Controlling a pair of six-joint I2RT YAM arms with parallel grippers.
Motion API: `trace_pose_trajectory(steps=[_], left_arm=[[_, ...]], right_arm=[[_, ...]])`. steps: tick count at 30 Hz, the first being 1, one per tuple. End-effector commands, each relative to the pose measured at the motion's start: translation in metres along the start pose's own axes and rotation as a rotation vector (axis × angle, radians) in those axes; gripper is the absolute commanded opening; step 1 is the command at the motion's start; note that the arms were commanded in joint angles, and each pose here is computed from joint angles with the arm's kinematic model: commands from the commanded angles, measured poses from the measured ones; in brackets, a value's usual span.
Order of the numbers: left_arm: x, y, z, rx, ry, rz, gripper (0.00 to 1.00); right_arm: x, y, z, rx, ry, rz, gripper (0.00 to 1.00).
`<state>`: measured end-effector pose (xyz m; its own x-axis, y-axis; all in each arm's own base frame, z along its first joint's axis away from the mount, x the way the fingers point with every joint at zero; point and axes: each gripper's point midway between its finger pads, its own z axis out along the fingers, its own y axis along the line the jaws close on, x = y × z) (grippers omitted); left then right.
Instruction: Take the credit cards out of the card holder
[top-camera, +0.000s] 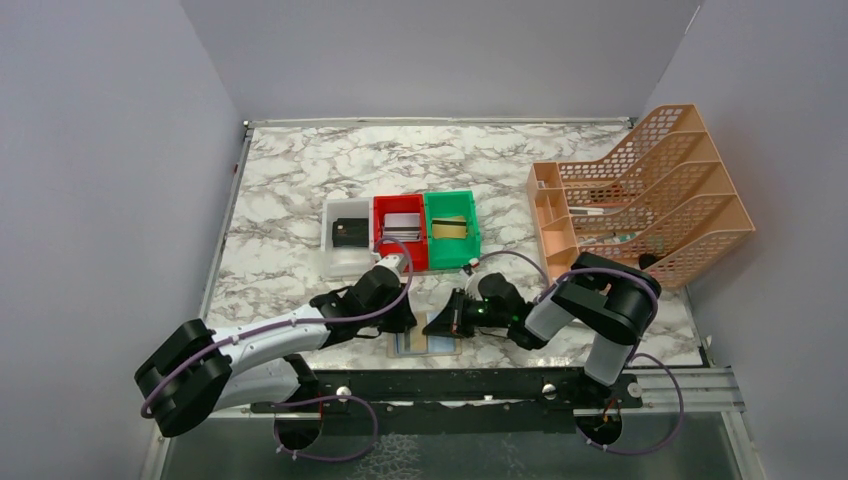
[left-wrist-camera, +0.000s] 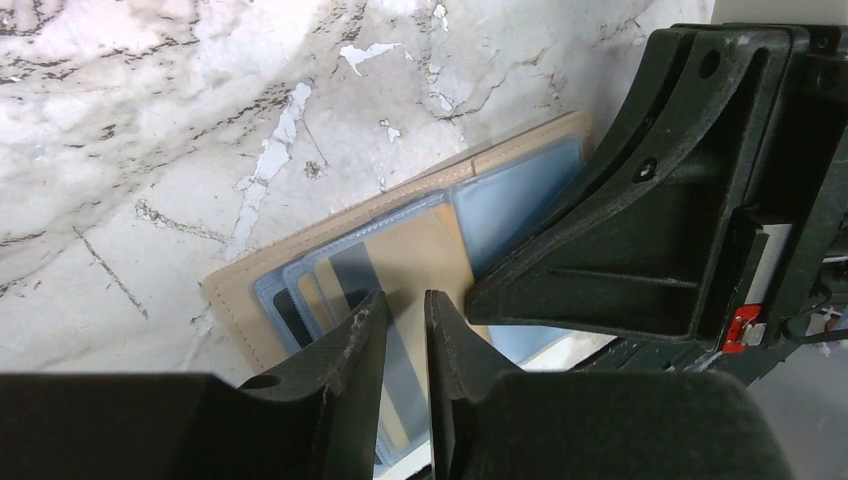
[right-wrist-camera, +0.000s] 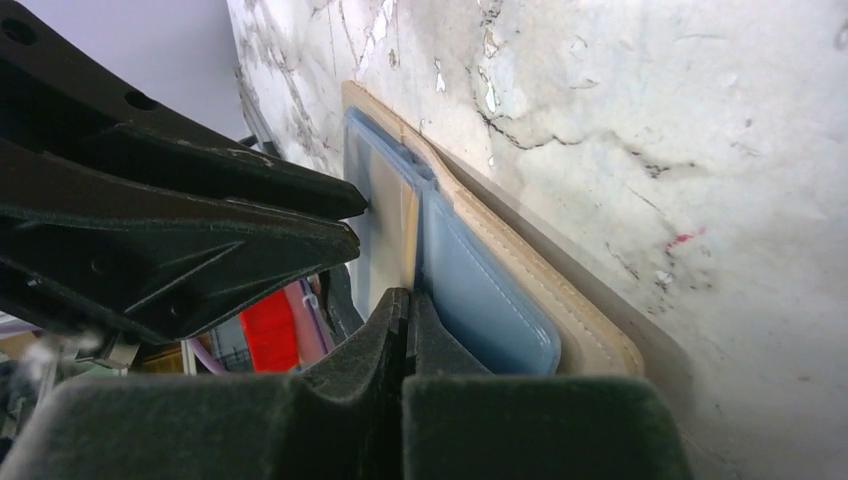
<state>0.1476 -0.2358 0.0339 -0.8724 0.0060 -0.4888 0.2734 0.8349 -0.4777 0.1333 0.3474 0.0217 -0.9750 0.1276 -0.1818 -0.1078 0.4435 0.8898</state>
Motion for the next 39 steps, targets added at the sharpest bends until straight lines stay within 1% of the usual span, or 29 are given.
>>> trace_pose_trajectory(steps=[1,6,12,14,16,17,22,26,30,34,37,39], left_arm=[[0.029,0.032,-0.003,-0.111,0.080,-0.005,0.25],[0.034,0.040,-0.006,-0.135,0.088,0.004,0.27],[0.045,0.050,-0.003,-0.178,0.125,-0.007,0.26],[0.047,0.051,-0.002,-0.182,0.132,-0.004,0.26],[0.047,0.051,-0.001,-0.180,0.133,-0.001,0.26],[0.048,0.050,-0.001,-0.178,0.134,0.002,0.26],[0.048,0.049,-0.002,-0.166,0.123,-0.005,0.26],[0.044,0.046,-0.004,-0.152,0.099,-0.015,0.25],[0.041,0.044,-0.004,-0.142,0.088,-0.018,0.25],[0.041,0.042,-0.004,-0.136,0.084,-0.019,0.25],[0.038,0.039,-0.004,-0.125,0.076,-0.021,0.25],[0.032,0.035,-0.006,-0.110,0.053,-0.027,0.31]], right_arm=[[0.001,0.003,-0.003,-0.028,0.005,-0.002,0.01],[0.000,-0.012,-0.011,0.045,-0.005,-0.001,0.01],[0.001,-0.018,-0.023,0.041,-0.013,0.019,0.03],[0.000,-0.019,-0.025,0.041,-0.017,0.012,0.05],[0.001,-0.017,-0.025,0.035,-0.005,0.001,0.11],[0.001,-0.014,-0.024,0.025,0.004,-0.008,0.12],[0.002,-0.001,-0.020,-0.018,0.037,-0.049,0.17],[0.003,0.006,-0.014,-0.048,0.076,-0.062,0.19],[0.004,0.006,-0.011,-0.056,0.089,-0.069,0.19],[0.007,0.003,-0.007,-0.051,0.119,-0.072,0.17],[0.002,-0.006,-0.008,0.009,0.083,-0.079,0.17],[-0.008,-0.007,-0.012,0.068,0.038,-0.121,0.17]])
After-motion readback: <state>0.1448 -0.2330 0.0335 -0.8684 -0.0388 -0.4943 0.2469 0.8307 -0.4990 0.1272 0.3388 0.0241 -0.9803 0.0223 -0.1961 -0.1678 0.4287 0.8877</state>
